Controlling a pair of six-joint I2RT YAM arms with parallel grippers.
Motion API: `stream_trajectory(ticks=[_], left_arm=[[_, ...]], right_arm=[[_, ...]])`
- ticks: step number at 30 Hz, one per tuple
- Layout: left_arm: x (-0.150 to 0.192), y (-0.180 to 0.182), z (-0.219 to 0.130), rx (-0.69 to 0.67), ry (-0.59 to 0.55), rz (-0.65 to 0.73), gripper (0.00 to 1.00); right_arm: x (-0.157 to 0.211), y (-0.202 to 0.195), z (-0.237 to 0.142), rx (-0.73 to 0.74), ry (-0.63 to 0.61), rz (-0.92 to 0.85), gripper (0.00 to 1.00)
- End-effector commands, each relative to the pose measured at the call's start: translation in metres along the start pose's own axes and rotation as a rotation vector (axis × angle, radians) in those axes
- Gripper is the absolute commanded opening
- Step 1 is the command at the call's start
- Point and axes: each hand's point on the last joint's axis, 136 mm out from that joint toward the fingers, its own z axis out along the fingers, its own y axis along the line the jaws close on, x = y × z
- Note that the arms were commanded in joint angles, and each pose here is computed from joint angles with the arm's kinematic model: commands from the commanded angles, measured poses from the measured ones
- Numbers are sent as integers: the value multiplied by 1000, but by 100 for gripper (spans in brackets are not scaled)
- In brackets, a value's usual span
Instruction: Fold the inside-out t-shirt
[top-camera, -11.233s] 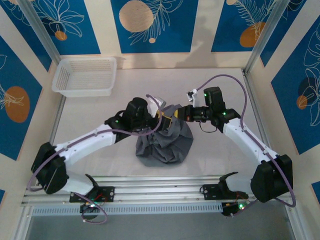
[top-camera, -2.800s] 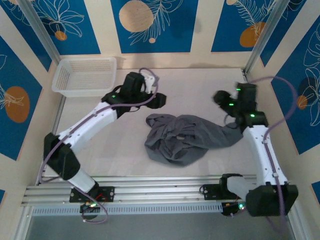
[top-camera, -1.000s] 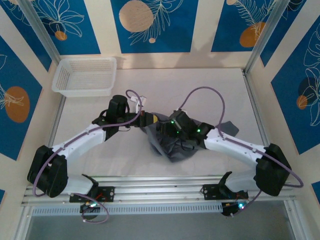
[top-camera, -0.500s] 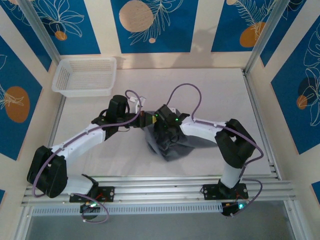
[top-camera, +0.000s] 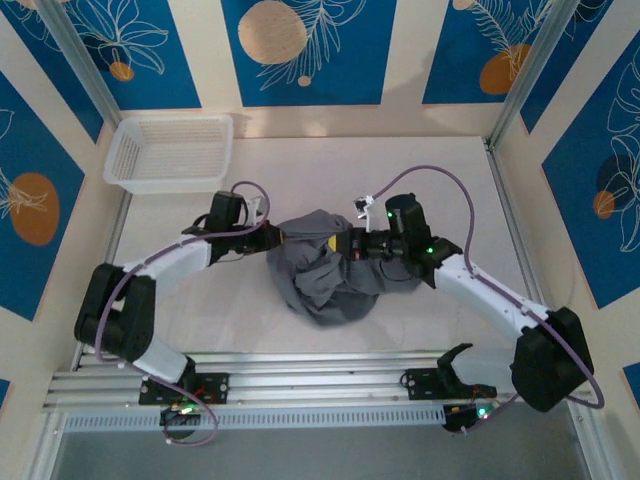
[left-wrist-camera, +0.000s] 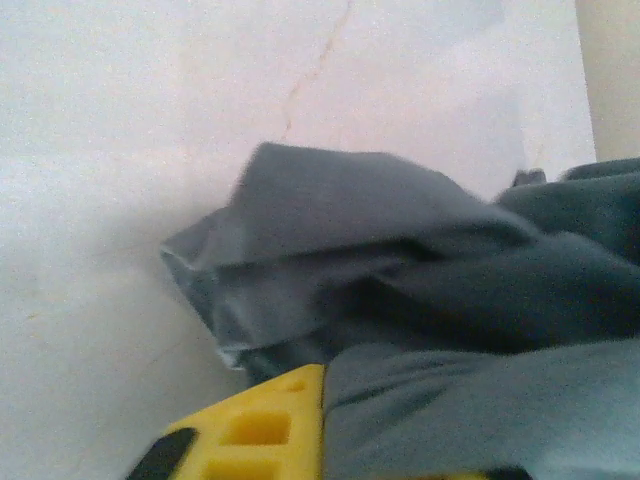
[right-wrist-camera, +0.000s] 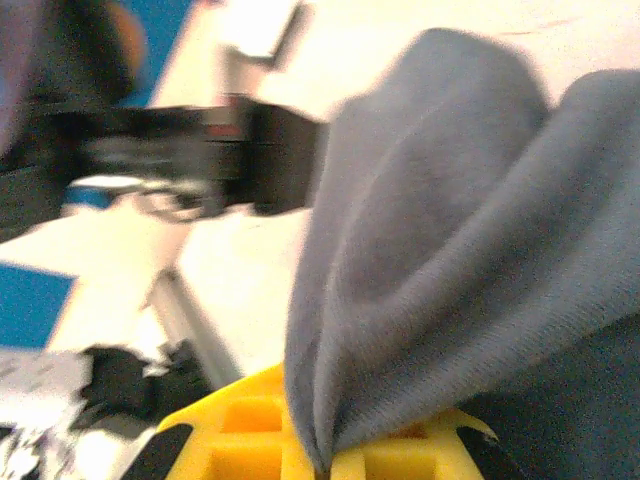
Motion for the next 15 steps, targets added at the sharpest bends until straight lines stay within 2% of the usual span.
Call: stream_trajectory(ticks=[1,2,4,7,11,15], left_arm=[[-15,19,-9,-47,-90,-10,34],[-18,14,-18,-51,-117,11,43],[-24,9,-41,-93,-175,47,55],[-25,-19,-80,-86,-288,121,62],[2,-79,-100,-50,-337,324,61],[25,-116,-81,77,-266,321,49]], right_arm=[[-1,40,-21,-209,12,-81,0],[-5,38,-23,-204,-2,-71,0],[-10,30,-23,-182,-19,-49,0],[-15,13,-20,-131,-28,-6,0],[-22,-3,-13,-93,-23,45,0],[-25,-2,-7,-105,-5,64,0]])
